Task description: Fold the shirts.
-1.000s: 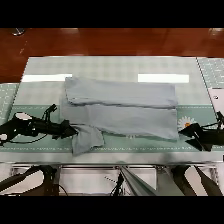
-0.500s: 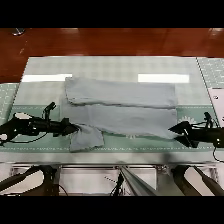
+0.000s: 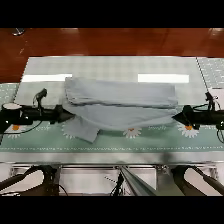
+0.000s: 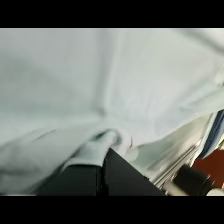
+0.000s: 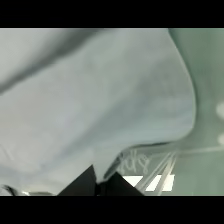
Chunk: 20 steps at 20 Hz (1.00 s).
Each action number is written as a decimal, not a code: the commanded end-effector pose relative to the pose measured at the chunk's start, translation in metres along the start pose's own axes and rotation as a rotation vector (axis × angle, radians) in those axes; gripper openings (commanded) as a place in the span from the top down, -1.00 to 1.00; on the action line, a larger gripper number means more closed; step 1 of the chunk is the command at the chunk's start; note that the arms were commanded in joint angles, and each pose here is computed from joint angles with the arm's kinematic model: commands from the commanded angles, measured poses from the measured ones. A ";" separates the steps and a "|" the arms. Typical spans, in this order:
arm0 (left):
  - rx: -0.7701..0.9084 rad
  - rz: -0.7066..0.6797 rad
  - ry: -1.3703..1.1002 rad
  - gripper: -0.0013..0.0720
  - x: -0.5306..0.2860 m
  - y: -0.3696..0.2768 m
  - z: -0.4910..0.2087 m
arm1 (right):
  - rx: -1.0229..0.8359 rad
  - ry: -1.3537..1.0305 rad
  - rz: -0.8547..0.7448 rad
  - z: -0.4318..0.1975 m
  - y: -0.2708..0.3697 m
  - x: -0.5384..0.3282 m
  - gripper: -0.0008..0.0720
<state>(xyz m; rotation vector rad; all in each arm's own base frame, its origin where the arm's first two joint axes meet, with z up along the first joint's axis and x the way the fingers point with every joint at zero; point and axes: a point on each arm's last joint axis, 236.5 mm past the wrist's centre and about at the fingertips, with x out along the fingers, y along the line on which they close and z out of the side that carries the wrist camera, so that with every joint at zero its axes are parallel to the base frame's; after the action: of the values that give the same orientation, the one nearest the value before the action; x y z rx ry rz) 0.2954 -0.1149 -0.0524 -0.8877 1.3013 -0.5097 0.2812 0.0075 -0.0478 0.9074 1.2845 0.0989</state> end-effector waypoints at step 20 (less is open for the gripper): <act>-0.148 0.076 -0.032 -0.95 -0.044 0.018 0.192 | -0.076 -0.109 0.170 0.175 0.055 0.008 -0.74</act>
<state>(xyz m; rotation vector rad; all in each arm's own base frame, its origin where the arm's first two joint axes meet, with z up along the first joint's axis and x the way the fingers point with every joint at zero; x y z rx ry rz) 0.4904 -0.0595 -0.0378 -0.9798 1.2467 -0.3989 0.4614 -0.0267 -0.0297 0.9229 1.1107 0.2174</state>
